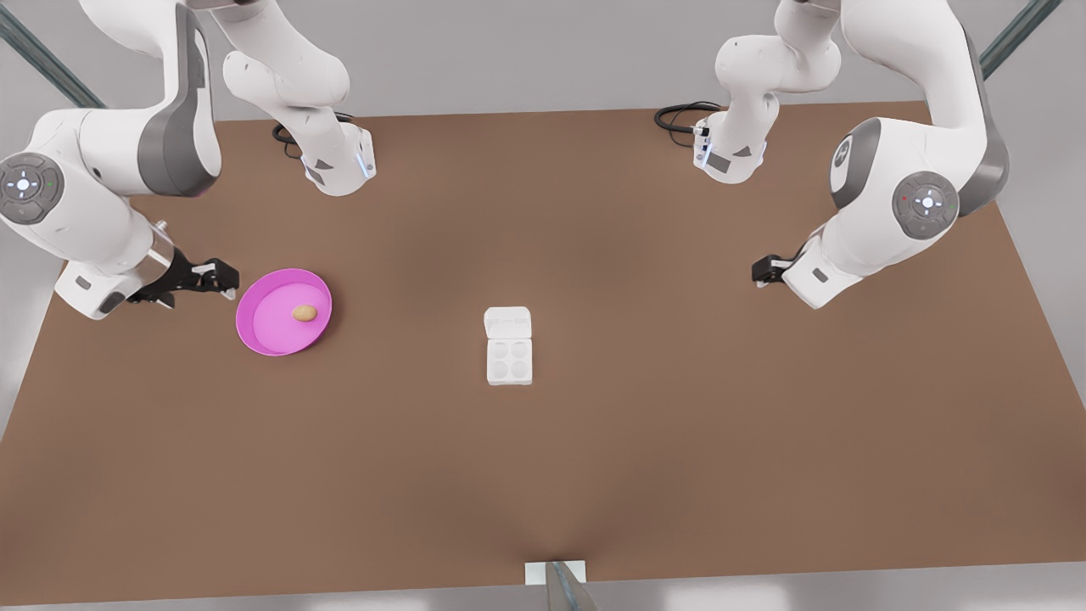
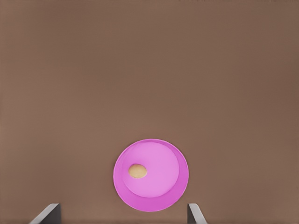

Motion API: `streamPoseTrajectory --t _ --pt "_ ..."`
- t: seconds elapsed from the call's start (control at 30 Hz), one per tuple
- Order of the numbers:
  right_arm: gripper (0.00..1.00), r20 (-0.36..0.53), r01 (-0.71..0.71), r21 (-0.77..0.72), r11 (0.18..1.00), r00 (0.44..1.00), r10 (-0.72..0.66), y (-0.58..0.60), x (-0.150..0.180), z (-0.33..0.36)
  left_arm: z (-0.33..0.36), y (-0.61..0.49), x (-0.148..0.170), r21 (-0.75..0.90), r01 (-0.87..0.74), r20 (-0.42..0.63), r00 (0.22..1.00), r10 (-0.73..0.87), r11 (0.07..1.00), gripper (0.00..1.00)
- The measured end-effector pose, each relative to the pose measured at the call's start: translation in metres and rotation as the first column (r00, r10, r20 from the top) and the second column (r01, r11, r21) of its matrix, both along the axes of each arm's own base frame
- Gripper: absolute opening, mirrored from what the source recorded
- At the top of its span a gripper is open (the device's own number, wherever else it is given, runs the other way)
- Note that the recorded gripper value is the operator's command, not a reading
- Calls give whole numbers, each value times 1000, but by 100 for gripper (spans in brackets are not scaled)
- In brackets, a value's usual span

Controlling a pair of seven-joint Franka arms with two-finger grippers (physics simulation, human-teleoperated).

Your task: Pack egg into the box and close the box lid

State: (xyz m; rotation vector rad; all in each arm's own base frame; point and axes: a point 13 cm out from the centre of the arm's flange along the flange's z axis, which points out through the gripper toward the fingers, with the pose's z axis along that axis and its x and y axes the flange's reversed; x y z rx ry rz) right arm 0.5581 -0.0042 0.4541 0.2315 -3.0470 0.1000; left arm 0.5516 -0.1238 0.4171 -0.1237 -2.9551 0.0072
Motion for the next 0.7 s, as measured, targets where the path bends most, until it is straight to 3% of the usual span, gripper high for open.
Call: streamPoseTrajectory --t 0.17,0.43,0.6,0.7 --pt "100 -10 -18 0 1000 1000 18 -3 2 -6 -5 0 4 -1 -11 3 1000 11 1000 100" --pt "100 -141 -129 34 991 981 133 -6 8 -81 -8 -16 2 -3 8 2 1000 -8 1000 100" --pt "100 -232 -180 66 981 954 191 -27 -36 -176 -9 -16 2 -2 4 1 1000 -4 1000 100" --pt "100 -222 -220 88 972 946 234 -44 -59 -227 -10 -17 2 -1 3 1 1000 -3 1000 100"
